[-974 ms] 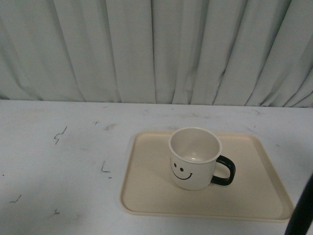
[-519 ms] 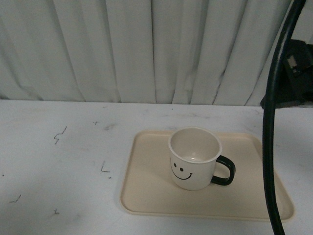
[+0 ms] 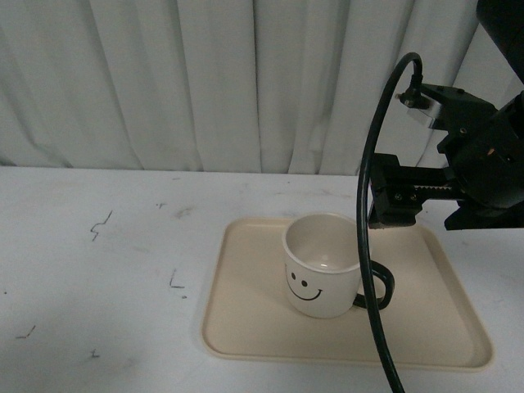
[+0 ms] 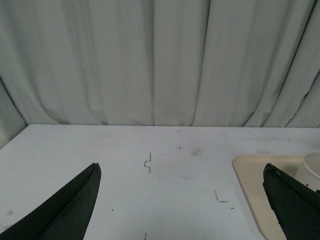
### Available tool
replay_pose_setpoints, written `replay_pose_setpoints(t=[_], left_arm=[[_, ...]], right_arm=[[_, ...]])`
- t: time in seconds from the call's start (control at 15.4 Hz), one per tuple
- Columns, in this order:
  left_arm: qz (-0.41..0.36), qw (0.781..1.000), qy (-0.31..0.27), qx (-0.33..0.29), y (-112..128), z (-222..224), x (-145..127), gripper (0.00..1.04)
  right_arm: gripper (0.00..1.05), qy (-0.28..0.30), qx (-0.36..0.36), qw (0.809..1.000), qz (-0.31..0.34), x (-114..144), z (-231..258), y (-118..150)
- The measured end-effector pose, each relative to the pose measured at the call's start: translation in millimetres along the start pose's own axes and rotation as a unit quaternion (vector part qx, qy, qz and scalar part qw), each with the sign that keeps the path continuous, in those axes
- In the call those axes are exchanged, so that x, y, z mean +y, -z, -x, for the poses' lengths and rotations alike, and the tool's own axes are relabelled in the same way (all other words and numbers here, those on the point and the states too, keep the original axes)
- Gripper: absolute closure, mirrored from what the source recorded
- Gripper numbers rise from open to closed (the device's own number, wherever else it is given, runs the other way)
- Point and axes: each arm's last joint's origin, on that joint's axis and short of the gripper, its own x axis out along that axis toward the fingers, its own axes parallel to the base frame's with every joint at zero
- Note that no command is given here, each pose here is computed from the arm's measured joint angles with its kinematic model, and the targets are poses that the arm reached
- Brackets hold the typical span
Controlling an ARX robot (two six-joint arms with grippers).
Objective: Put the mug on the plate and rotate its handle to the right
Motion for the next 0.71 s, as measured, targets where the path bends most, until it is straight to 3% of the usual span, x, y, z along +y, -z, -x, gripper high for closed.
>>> replay_pose_setpoints(t=[0.71], left_arm=[[0.000, 1.000, 0.000, 0.000, 0, 0, 0, 0.07]], right_arm=[[0.06, 0.015, 0.001, 1.000, 0.001, 16, -29, -10]])
